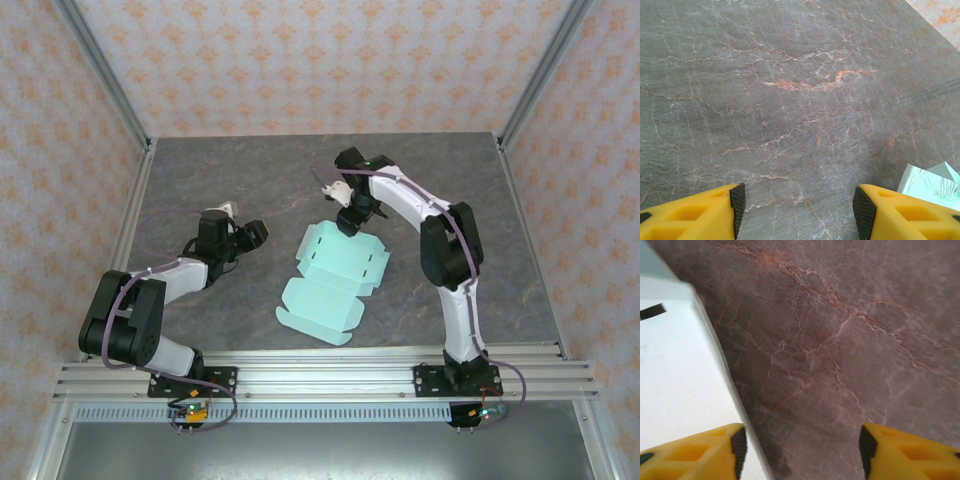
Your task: Fold the paper box
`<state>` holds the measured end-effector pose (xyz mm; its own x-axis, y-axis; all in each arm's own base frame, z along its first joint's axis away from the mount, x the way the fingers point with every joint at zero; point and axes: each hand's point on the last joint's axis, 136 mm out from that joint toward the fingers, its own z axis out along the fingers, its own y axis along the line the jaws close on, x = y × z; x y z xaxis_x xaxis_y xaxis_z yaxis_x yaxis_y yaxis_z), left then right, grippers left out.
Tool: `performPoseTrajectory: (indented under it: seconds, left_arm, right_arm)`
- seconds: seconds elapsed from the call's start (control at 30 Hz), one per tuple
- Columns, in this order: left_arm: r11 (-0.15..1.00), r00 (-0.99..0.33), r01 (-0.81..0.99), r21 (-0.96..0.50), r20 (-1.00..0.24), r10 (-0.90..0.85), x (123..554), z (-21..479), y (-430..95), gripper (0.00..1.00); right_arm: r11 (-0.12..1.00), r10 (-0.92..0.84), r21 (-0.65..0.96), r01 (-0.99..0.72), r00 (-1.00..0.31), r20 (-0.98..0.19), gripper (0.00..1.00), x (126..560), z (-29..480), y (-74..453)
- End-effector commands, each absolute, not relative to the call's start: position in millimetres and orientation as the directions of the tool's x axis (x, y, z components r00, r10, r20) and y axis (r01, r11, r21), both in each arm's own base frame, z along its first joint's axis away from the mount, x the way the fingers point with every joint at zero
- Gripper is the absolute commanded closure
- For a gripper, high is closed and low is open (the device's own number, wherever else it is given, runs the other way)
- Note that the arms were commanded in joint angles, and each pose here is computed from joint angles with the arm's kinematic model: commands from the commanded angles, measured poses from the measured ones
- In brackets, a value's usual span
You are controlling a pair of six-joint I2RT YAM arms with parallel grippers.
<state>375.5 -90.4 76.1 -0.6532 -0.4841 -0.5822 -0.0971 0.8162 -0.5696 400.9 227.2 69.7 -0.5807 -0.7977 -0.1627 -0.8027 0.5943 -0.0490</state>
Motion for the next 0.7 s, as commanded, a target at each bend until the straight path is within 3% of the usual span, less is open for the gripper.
performPoseTrajectory:
  seconds: [0.0, 0.13, 0.33, 0.37, 0.4, 0.43, 0.47, 0.67]
  left_arm:
    - [0.817, -0.652, -0.081, -0.571, -0.590, -0.476, 375, 74, -90, 0.39]
    - [0.814, -0.656, -0.066, -0.577, -0.589, -0.471, 373, 76, -93, 0.38]
    - [0.812, -0.660, -0.059, -0.580, -0.588, -0.468, 373, 75, -94, 0.38]
    - [0.812, -0.661, -0.060, -0.580, -0.587, -0.468, 372, 74, -94, 0.38]
    - [0.812, -0.661, -0.060, -0.580, -0.586, -0.468, 372, 74, -94, 0.38]
    - [0.812, -0.662, -0.061, -0.580, -0.586, -0.468, 372, 73, -94, 0.38]
    - [0.812, -0.662, -0.060, -0.581, -0.585, -0.468, 372, 73, -94, 0.38]
    - [0.812, -0.666, -0.063, -0.580, -0.582, -0.467, 370, 71, -95, 0.38]
  right_arm:
    - [0.577, -0.809, 0.019, -0.816, -0.575, -0.124, 0.49, 393, 65, 233]
    - [0.548, -0.821, 0.017, -0.836, -0.542, -0.178, 0.79, 390, 73, 245]
    - [0.512, -0.839, -0.036, -0.858, -0.491, -0.233, 0.83, 385, 97, 252]
    - [0.513, -0.839, -0.032, -0.858, -0.494, -0.229, 0.81, 382, 99, 252]
    - [0.519, -0.836, -0.027, -0.854, -0.501, -0.225, 0.71, 381, 100, 251]
    - [0.530, -0.832, -0.034, -0.847, -0.512, -0.214, 0.52, 382, 100, 247]
    - [0.538, -0.829, -0.037, -0.842, -0.520, -0.204, 0.46, 382, 100, 243]
    - [0.576, -0.804, 0.021, -0.817, -0.571, -0.164, 0.39, 381, 90, 225]
